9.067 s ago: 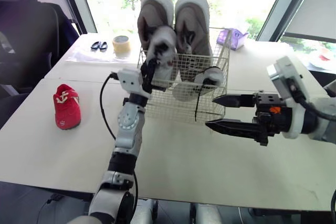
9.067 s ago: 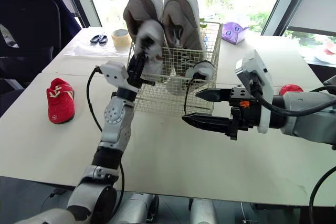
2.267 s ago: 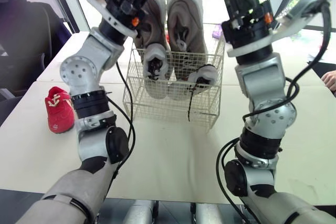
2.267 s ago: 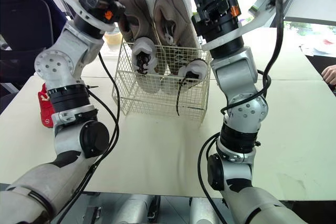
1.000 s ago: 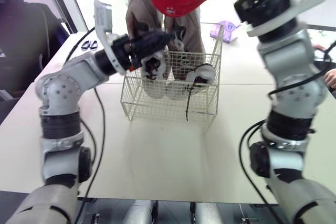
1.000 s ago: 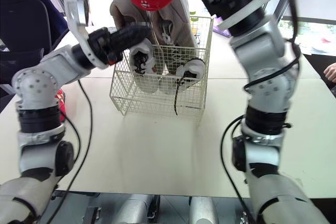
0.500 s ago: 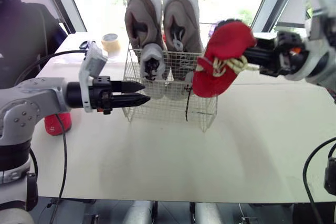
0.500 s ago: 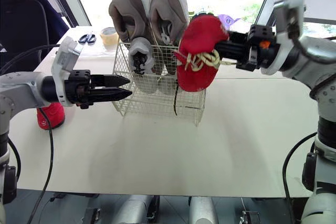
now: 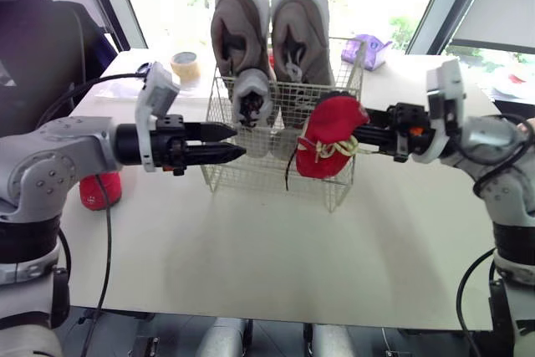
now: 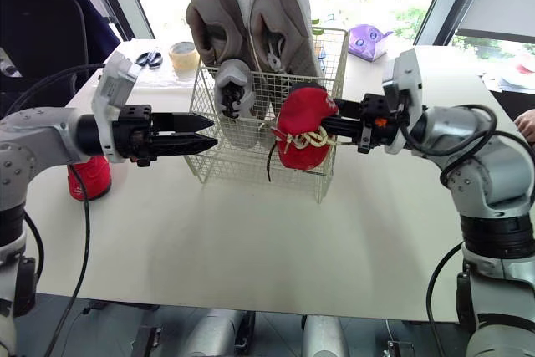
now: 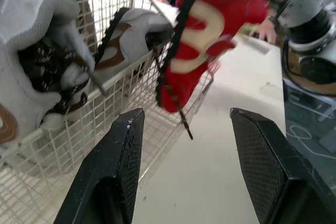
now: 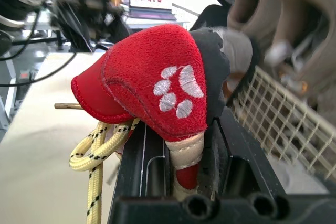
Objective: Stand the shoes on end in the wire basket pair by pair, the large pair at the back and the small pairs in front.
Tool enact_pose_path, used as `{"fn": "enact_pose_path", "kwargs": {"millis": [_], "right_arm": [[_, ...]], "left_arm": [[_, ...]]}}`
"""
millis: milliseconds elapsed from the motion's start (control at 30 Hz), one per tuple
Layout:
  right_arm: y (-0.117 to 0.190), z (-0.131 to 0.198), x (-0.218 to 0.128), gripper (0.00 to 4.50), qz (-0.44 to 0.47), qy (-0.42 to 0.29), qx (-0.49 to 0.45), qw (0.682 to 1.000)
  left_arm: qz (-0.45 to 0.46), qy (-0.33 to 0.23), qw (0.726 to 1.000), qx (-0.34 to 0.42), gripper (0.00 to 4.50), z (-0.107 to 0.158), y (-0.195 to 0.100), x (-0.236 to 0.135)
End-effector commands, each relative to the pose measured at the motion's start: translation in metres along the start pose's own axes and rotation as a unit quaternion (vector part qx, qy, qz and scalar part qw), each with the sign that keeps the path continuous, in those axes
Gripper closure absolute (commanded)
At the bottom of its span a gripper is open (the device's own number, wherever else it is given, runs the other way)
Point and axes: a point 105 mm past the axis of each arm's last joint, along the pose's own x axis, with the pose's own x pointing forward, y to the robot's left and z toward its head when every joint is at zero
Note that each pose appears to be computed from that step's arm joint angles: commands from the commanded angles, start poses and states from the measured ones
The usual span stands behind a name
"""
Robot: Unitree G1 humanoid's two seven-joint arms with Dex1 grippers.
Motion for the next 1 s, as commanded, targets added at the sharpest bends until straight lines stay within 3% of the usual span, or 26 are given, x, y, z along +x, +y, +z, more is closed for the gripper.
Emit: {"fn": "enact_pose_path", "kwargs": {"millis": [33, 67, 333, 633, 800, 900, 967, 1000], "right_arm": [[0.003, 0.003, -0.002, 4.01, 0.008, 0.001, -0.025, 1.0], [0.003, -0.002, -0.003, 4.01, 0.011, 0.01, -0.024, 1.0], [-0.005, -0.006, -0.01, 0.6, -0.001, 0.04, -0.038, 0.998], [0.002, 0.018, -0.023, 0.6, -0.015, 0.037, -0.041, 0.998], [0.025, 0.04, -0.022, 0.6, 0.006, 0.033, -0.03, 0.999], [0.026, 0.049, -0.027, 0.56, -0.004, 0.05, -0.029, 0.998], [0.013, 0.058, -0.037, 0.56, -0.049, 0.05, -0.045, 0.997], [0.005, 0.063, -0.044, 0.32, -0.072, 0.05, -0.048, 0.995]], "left_arm": [[-0.008, -0.006, 1.0, 0.024, 1.86, 0.011, -0.007, 0.001], [-0.008, -0.006, 1.0, 0.024, 1.86, 0.012, -0.006, 0.001], [0.003, -0.003, 1.0, 0.018, 1.81, 0.01, -0.003, -0.003], [0.015, 0.007, 1.0, 0.012, 1.81, 0.007, 0.0, -0.009], [0.031, 0.018, 0.999, 0.013, 1.81, 0.006, 0.007, -0.018], [0.039, 0.011, 0.999, -0.004, 0.98, 0.012, 0.011, -0.028], [0.084, -0.008, 0.996, 0.013, 0.07, 0.026, 0.021, -0.043], [0.12, -0.033, 0.992, 0.014, 0.02, 0.041, 0.031, -0.055]]}}
